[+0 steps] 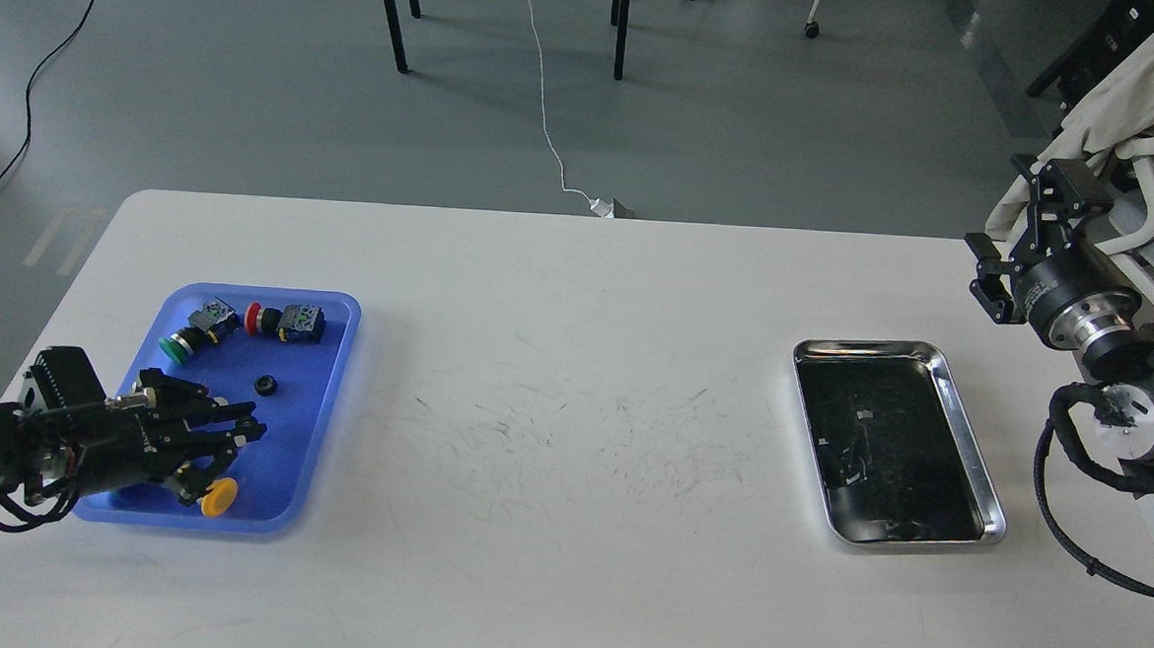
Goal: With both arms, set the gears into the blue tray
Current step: 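Lower the ring among the parts and open the left gripper, then retract the left arm up from the blue tray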
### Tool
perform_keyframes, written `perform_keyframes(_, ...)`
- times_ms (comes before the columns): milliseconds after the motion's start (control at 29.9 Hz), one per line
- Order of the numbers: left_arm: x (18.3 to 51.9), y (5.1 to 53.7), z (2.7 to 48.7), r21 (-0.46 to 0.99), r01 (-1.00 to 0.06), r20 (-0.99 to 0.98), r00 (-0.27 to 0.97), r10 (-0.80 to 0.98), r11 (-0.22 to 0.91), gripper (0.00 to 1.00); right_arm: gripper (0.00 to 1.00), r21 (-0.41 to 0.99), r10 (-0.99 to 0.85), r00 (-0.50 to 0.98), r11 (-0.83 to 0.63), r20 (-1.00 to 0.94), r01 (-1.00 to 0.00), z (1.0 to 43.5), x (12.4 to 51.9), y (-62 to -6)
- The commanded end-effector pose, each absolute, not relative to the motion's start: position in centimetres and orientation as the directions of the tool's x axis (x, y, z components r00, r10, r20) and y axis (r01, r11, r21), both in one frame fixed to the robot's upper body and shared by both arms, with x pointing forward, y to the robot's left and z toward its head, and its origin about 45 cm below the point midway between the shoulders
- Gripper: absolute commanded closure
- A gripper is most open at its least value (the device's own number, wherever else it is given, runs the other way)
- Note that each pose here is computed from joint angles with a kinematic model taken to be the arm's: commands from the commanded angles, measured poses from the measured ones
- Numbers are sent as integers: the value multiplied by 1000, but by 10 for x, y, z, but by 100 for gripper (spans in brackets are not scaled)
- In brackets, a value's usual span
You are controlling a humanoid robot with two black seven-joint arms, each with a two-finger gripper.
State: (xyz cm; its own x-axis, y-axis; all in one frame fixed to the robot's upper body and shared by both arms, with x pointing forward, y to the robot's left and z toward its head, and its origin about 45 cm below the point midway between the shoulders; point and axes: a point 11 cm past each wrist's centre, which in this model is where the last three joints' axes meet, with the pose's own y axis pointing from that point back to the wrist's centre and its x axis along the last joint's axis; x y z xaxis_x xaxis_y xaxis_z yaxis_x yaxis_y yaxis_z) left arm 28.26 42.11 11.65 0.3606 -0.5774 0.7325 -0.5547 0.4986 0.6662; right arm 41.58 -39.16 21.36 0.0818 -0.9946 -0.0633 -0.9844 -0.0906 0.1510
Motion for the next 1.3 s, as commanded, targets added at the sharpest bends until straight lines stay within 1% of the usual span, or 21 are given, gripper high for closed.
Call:
perform_keyframes(0,283,421,116,666,-555,732,361,-577,498,74,3,150,-995,82,-91,-63,-984,214,416,-392)
perform_keyframes(67,283,421,116,665,-555,734,361,-576,500,70,3,152,-995,82,-91,-63,-984,214,416,-392)
perform_keyframes(368,283,421,117,665,-556,734,362,-575,498,67,3,150,-995,82,-91,-63,-984,214,416,-392)
perform_keyframes(435,284,421,117,663,-559,736,360,-573,499,64,3,150,-995,81,-89,-62,-985,214,416,-392)
perform_keyframes(568,291,425,126,625,-609,772,388,-504,488,59,3,152,-995,82,-91,-63,-984,214,416,-392)
perform_keyframes(702,310,433,148,536,-712,842,411,-349,454,54,3,150,-995,81,-90,-64,-985,214,416,-392)
perform_keyframes(802,330,442,176,467,-777,883,382,-274,421,48,3,153,-995,81,-90,-64,-984,213,415,-392)
perform_keyframes(869,346,440,194,429,-802,902,364,-231,414,41,3,151,-995,79,-88,-61,-985,214,415,-393)
perform_keyframes(936,361,438,211,394,-827,919,356,-169,402,37,3,149,-995,79,-87,-60,-985,216,415,-394)
perform_keyframes(1036,376,439,229,344,-862,932,362,-22,372,34,3,147,-995,78,-86,-59,-985,217,415,-395)
perform_keyframes(1170,391,438,251,263,-906,918,341,203,333,24,2,139,-995,74,-82,-60,-987,221,416,-397)
perform_keyframes(1270,400,436,264,219,-924,886,323,332,313,19,2,133,-996,65,-72,-56,-988,225,415,-402)
